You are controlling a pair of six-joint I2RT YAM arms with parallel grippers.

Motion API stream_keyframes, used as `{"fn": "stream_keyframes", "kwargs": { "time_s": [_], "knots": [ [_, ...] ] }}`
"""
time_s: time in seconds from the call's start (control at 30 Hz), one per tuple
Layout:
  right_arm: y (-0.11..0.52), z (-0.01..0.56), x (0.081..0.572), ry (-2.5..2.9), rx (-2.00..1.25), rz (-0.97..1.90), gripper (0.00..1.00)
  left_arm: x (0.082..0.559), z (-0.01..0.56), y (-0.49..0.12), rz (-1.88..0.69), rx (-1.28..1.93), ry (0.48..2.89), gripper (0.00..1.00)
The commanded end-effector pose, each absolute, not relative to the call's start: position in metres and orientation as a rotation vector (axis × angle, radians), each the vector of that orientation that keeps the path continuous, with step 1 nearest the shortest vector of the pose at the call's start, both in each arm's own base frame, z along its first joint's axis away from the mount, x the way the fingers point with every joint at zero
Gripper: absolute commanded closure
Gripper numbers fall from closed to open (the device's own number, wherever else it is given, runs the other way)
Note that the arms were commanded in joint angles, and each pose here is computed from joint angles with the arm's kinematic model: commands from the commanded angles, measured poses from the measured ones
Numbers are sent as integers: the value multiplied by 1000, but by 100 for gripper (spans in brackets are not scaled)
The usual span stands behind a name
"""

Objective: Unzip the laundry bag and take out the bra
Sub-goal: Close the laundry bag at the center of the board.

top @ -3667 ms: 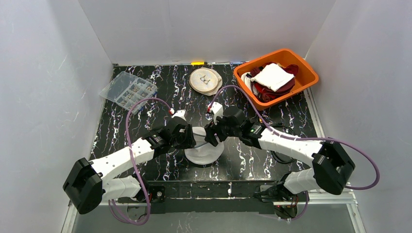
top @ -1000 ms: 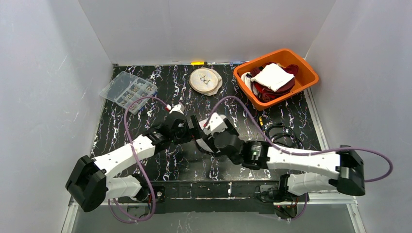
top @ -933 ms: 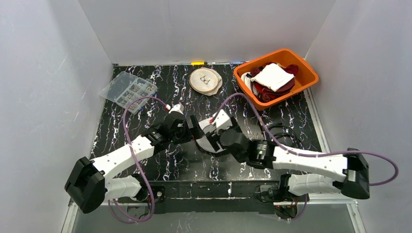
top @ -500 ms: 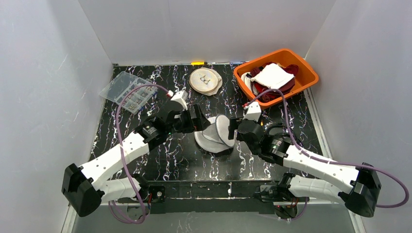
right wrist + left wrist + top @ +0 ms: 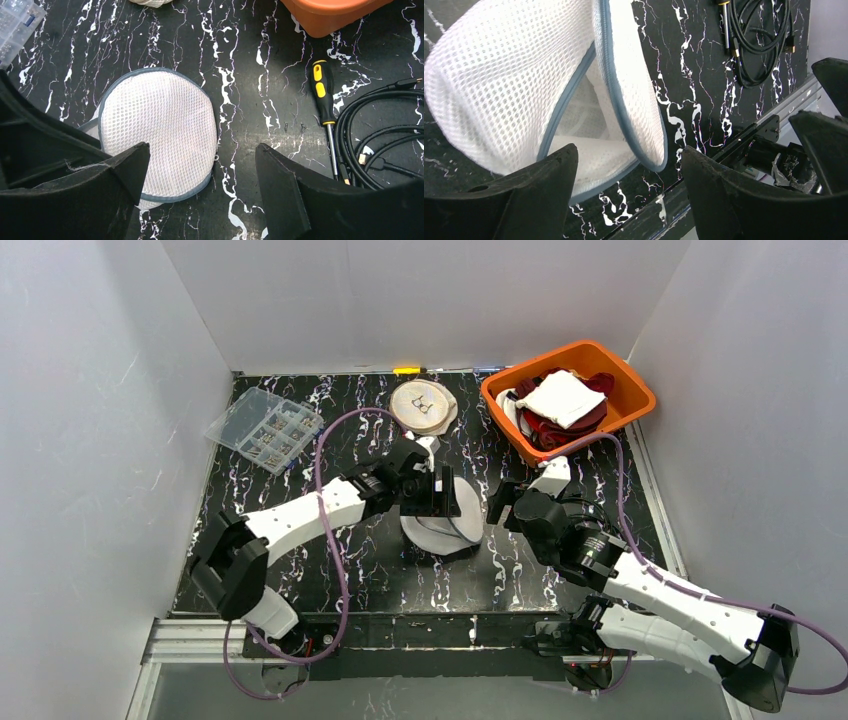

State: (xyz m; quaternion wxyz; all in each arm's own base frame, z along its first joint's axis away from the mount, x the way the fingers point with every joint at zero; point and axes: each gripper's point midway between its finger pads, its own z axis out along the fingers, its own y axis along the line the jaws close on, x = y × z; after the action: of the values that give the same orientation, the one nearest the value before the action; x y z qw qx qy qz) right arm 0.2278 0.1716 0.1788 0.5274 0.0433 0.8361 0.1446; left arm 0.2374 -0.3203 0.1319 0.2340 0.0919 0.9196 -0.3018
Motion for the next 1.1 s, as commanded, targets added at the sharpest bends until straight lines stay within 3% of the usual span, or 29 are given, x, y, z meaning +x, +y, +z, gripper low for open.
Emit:
{"fn": "stream_keyframes", "kwargs": {
  "time_s": [0.0,0.27,0.5,0.77,1.07],
  "knots": [
    [165,182,228,1982,149,347,16,239,140,-334,-883,319,2528,30],
    [161,187,225,1953,166,386,16,244,138,-347,-928,318,2513,55],
    [152,194,221,1929,169,387,16,245,152,-351,-989,284,2460,100],
    [144,212,222,1873,140,371,16,230,230,-350,-1184,321,2245,100],
    [153,199,218,1887,91,424,16,231,196,-313,-1261,191,2255,100]
  ]
}}
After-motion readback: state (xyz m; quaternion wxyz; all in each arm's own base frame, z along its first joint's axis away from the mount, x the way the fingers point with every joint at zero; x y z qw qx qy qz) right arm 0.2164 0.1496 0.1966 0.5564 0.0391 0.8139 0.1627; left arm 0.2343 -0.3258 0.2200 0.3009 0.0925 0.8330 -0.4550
